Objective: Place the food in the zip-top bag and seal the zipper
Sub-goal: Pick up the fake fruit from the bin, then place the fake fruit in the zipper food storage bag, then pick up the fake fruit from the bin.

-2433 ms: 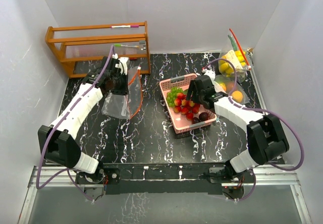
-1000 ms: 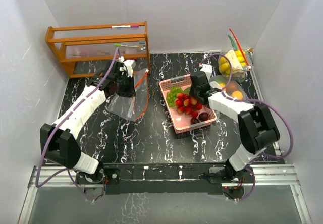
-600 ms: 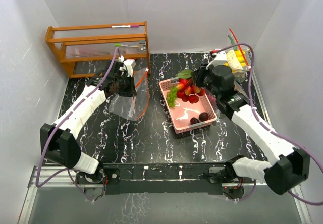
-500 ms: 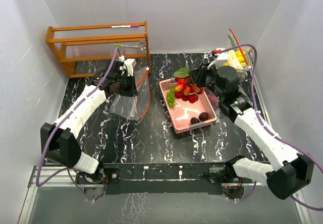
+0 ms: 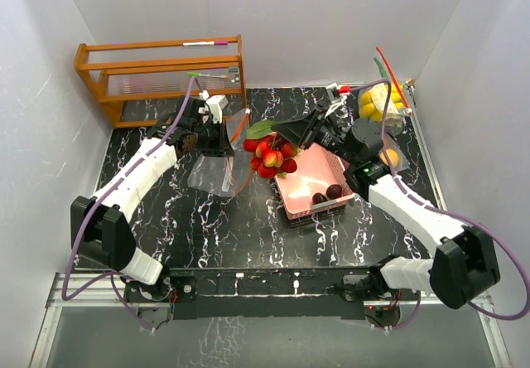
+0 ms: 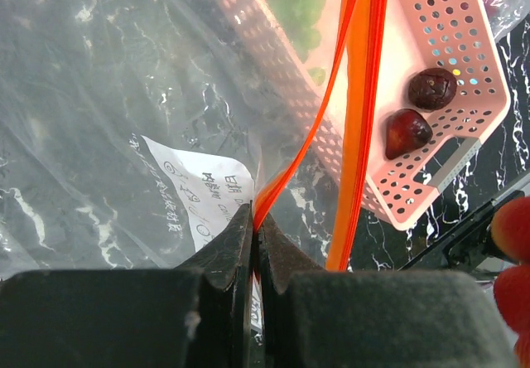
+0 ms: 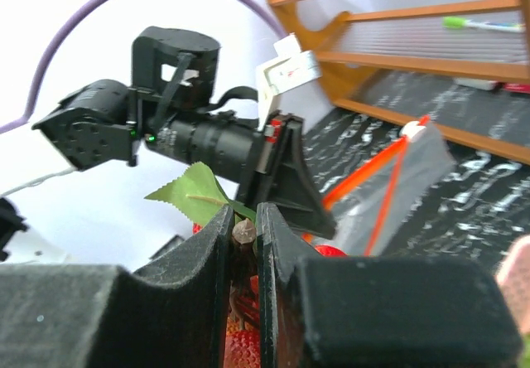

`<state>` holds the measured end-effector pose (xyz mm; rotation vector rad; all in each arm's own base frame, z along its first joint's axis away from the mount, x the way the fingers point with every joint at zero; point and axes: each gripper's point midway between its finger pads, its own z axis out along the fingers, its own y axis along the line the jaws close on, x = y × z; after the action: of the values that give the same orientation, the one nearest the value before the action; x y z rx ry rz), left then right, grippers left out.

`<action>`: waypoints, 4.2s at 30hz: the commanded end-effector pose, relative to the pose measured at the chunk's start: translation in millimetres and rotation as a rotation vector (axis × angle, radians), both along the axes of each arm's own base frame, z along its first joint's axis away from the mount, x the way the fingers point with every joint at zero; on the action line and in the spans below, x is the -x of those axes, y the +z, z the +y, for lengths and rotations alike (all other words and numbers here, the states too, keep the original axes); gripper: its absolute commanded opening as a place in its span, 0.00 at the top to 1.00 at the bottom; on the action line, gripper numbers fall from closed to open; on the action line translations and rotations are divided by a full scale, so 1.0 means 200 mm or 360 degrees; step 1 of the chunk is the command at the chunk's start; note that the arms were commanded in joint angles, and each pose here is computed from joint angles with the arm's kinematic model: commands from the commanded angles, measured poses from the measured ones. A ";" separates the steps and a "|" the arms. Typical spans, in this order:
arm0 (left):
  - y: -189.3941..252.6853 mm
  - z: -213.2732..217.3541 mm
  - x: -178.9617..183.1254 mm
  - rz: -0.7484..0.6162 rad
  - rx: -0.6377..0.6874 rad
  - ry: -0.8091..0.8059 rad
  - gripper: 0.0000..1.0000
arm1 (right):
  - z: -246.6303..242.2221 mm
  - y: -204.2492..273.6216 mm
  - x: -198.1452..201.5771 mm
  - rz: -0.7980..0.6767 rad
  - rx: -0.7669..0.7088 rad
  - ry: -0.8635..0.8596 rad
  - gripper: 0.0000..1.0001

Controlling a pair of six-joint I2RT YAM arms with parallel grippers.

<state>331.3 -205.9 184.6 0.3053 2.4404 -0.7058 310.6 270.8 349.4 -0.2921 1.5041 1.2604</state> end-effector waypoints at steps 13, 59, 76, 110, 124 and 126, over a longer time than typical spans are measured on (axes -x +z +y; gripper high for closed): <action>0.15 -0.09 0.00 -0.0064 0.0184 -0.0037 1.00 | 0.14 0.30 0.18 -0.0337 -0.0838 0.0201 0.92; 0.52 -0.08 0.12 -0.0163 0.0391 -0.0055 1.00 | 0.38 -0.31 -0.19 -0.0308 0.0519 -0.0589 0.67; 0.49 0.08 0.01 -0.0275 0.0071 0.0091 1.00 | -0.06 0.18 -0.03 -0.0262 0.0485 -0.0875 0.18; 0.47 0.17 0.09 -0.0287 0.0067 0.0152 1.00 | -0.23 -1.48 -0.69 0.1132 0.1116 -0.1140 0.20; 0.48 0.17 0.10 -0.0289 0.0078 0.0147 1.00 | -0.32 -1.47 -0.66 0.1075 0.1078 -0.1263 0.67; 0.48 0.17 0.10 -0.0293 0.0077 0.0149 1.00 | -0.32 -1.37 -0.65 0.1025 0.1061 -0.1242 0.72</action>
<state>316.9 -171.7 259.7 0.2190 2.3091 -0.6386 437.5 210.8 31.1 0.3107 2.3474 0.1476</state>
